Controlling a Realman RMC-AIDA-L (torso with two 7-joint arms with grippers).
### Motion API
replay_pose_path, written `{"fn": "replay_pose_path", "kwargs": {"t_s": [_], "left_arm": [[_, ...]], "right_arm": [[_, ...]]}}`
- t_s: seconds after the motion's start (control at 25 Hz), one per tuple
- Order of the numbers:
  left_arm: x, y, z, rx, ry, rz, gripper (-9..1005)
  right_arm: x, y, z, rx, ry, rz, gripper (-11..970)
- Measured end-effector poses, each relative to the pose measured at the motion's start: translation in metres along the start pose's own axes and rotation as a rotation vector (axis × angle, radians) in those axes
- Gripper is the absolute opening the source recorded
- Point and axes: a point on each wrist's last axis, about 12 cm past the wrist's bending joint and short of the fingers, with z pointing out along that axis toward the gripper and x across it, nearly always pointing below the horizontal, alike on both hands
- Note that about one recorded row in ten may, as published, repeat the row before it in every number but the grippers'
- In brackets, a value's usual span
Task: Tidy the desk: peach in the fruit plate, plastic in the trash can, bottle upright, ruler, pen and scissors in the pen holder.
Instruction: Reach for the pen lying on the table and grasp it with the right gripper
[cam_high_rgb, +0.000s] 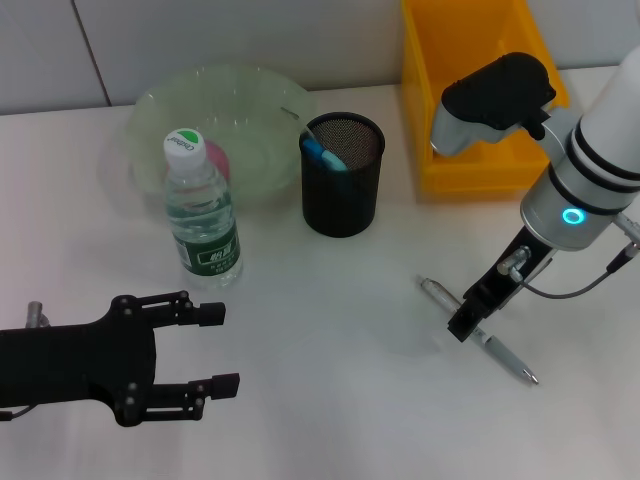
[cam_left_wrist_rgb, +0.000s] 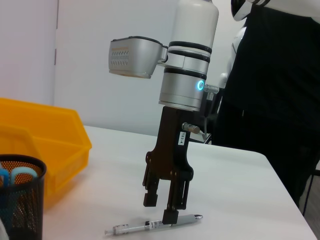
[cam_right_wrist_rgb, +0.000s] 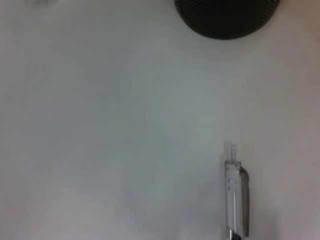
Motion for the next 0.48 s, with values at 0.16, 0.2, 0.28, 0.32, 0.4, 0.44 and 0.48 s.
{"fn": "replay_pose_path", "kwargs": {"t_s": [0.16, 0.2, 0.28, 0.32, 0.4, 0.44, 0.48], "left_arm": [[-0.0002, 0.0000, 0.0004, 0.000, -0.002, 0.000, 766], [-0.0002, 0.0000, 0.0005, 0.000, -0.003, 0.000, 766], [-0.0003, 0.0000, 0.0006, -0.001, -0.004, 0.000, 767], [-0.0003, 0.0000, 0.0006, -0.001, -0.004, 0.000, 767], [-0.0003, 0.0000, 0.0006, -0.001, -0.004, 0.000, 767], [-0.0003, 0.0000, 0.0006, -0.001, -0.004, 0.000, 767], [-0.0003, 0.0000, 0.0007, -0.001, -0.004, 0.000, 767]], "right_arm": [[-0.0012, 0.0033, 0.0023, 0.008, 0.004, -0.016, 661], [-0.0012, 0.0033, 0.0023, 0.008, 0.004, -0.016, 659], [-0.0012, 0.0043, 0.0031, 0.011, 0.008, -0.019, 655], [-0.0012, 0.0047, 0.0035, 0.011, 0.010, -0.021, 653], [-0.0010, 0.0049, 0.0045, 0.011, 0.014, -0.021, 650], [-0.0010, 0.0050, 0.0053, 0.011, 0.017, -0.022, 648], [-0.0011, 0.0053, 0.0063, 0.011, 0.020, -0.023, 646]]}}
